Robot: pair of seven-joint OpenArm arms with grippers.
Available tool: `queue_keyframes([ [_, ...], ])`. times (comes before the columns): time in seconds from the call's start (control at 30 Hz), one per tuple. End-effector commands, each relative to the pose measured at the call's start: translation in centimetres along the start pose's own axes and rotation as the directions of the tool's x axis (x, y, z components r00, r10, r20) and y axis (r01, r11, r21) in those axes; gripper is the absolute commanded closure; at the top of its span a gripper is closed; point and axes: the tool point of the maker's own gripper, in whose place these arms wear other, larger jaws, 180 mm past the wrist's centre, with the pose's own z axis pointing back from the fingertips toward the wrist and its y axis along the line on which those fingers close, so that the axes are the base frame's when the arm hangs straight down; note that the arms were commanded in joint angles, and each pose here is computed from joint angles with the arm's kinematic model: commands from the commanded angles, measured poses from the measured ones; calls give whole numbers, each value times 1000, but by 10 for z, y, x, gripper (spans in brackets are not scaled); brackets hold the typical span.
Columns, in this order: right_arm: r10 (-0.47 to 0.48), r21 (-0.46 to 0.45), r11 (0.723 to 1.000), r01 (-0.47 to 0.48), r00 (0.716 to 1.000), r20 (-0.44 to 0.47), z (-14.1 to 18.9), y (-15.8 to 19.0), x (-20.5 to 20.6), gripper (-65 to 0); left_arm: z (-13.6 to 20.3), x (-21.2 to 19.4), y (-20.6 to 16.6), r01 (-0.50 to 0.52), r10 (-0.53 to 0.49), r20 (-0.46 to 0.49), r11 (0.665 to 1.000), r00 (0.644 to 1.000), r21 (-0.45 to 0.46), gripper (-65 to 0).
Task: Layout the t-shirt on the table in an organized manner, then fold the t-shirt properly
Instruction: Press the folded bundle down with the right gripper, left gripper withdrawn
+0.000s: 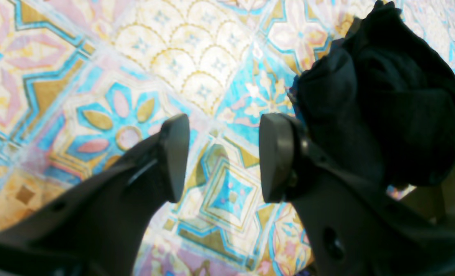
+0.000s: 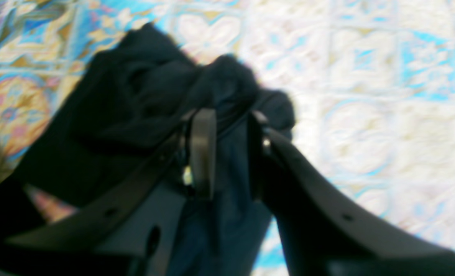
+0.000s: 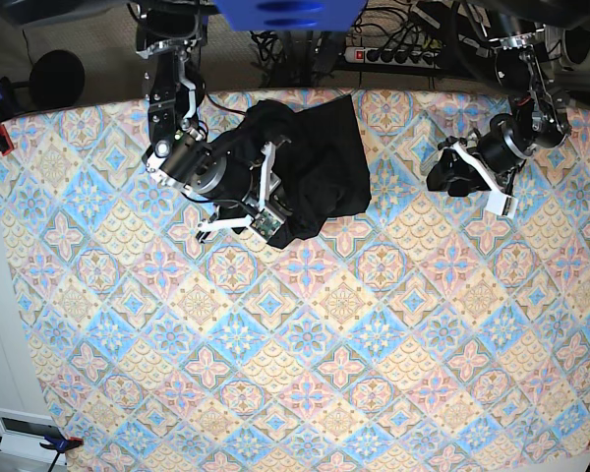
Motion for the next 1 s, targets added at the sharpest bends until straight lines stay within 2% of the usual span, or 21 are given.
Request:
queue_keyframes([
  [0.0, 17, -17, 1000, -16, 996, 84, 2, -10, 26, -138, 4, 14, -2, 24, -24, 40, 1000, 999, -9, -287],
  [0.07, 28, -27, 999, -26, 996, 89, -2, -19, 31, -138, 4, 14, -2, 24, -24, 40, 1000, 999, -9, -287],
  [0.27, 14, -1, 1000, -14, 1000, 28, -23, -31, 17, -137, 3, 14, -2, 23, -23, 41, 1000, 999, -10, -287],
  [0.53, -43, 52, 998, 43, 999, -12, -43, -30, -15, -137, 4, 13, -2, 22, -21, 40, 1000, 999, -9, -287],
  [0.77, -35, 50, 998, 38, 997, -69, -40, -35, -38, -137, 4, 13, -2, 22, -21, 40, 1000, 999, -9, -287],
  [0.87, -9, 100, 995, 17, 996, -84, -43, -14, -43, -137, 4, 14, -2, 23, -22, 41, 1000, 999, -10, -287],
  [0.97, 78, 183, 981, -69, 996, -41, -43, 27, -25, -121, 4, 14, -2, 23, -22, 41, 1000, 999, -10, -287],
])
